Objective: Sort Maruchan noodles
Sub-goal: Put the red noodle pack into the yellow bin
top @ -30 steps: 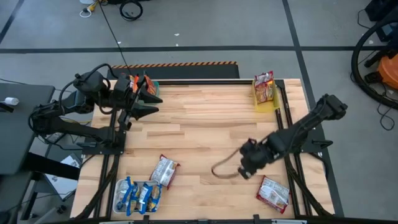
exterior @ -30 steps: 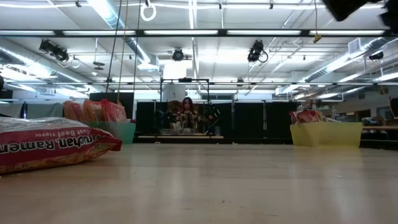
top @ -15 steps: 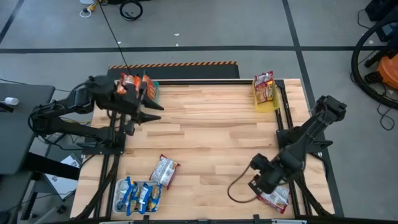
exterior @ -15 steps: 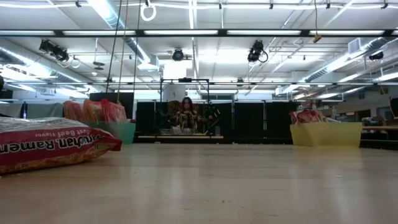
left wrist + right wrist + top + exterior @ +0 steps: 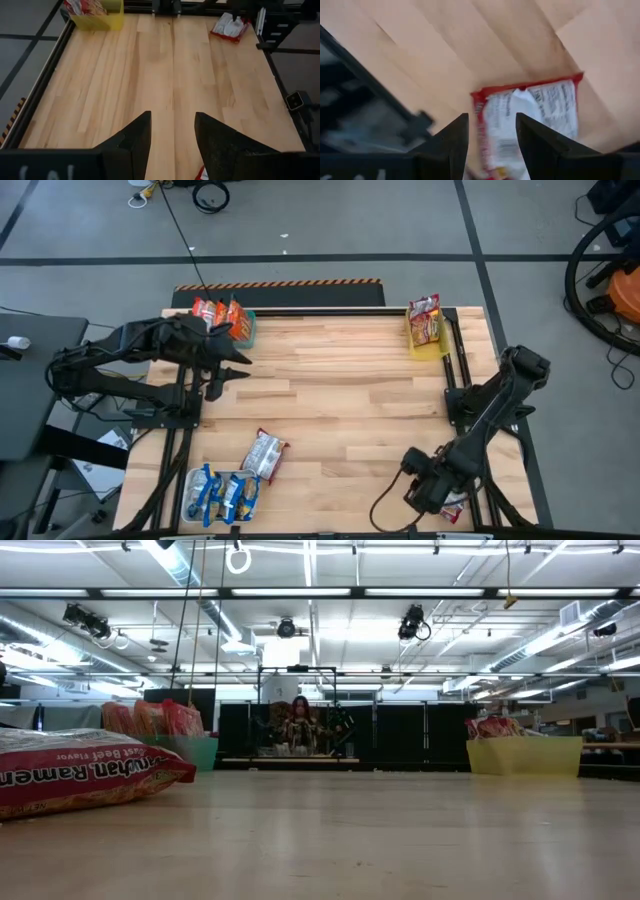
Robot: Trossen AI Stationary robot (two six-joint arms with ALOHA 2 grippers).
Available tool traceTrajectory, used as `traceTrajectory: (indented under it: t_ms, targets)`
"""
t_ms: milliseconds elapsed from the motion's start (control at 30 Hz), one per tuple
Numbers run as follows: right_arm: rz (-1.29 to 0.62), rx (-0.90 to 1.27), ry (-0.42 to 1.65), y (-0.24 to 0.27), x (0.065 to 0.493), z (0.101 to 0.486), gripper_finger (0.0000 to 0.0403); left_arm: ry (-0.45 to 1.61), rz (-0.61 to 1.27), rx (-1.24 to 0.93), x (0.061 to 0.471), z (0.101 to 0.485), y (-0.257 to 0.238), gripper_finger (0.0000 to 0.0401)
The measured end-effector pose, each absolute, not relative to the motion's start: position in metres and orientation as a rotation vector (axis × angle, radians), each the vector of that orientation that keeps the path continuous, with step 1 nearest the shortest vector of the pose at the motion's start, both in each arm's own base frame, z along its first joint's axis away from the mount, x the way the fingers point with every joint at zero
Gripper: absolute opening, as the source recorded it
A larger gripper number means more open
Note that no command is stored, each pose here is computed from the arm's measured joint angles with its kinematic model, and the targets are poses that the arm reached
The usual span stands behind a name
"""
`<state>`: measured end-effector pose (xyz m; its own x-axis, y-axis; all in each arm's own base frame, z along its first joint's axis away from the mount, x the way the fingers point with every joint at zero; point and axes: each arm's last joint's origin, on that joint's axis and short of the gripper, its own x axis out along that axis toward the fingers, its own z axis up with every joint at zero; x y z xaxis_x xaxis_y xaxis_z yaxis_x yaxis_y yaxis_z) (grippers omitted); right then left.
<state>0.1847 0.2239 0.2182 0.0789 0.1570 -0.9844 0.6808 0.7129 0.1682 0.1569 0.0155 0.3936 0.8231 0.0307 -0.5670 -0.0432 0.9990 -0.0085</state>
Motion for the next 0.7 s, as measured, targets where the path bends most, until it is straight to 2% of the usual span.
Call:
traceTrajectory:
  t_ms: [100, 167, 300, 433, 600, 700]
  targets:
    - [-0.335, 0.539, 1.538, 0.228, 0.189, 0.202, 0.0173, 0.588, 0.04, -0.02, 0.158, 0.395, 0.016, 0.0156]
    - [-0.184, 0.367, 1.595, 0.229, 0.193, 0.192, 0.0178, 0.583, 0.04, -0.02, 0.158, 0.395, 0.016, 0.0156]
    - [0.238, 0.114, 1.679, 0.226, 0.209, 0.179, 0.018, 0.569, 0.04, -0.019, 0.159, 0.396, 0.016, 0.0156]
    - [0.454, -0.079, 1.71, 0.212, 0.224, 0.164, 0.0179, 0.57, 0.04, -0.019, 0.159, 0.396, 0.016, 0.0156]
    - [0.708, -0.144, 1.807, 0.199, 0.234, 0.144, 0.0179, 0.57, 0.04, -0.019, 0.159, 0.396, 0.016, 0.0156]
    - [0.787, -0.17, 1.892, 0.195, 0.232, 0.133, 0.0176, 0.57, 0.04, -0.019, 0.159, 0.396, 0.016, 0.0156]
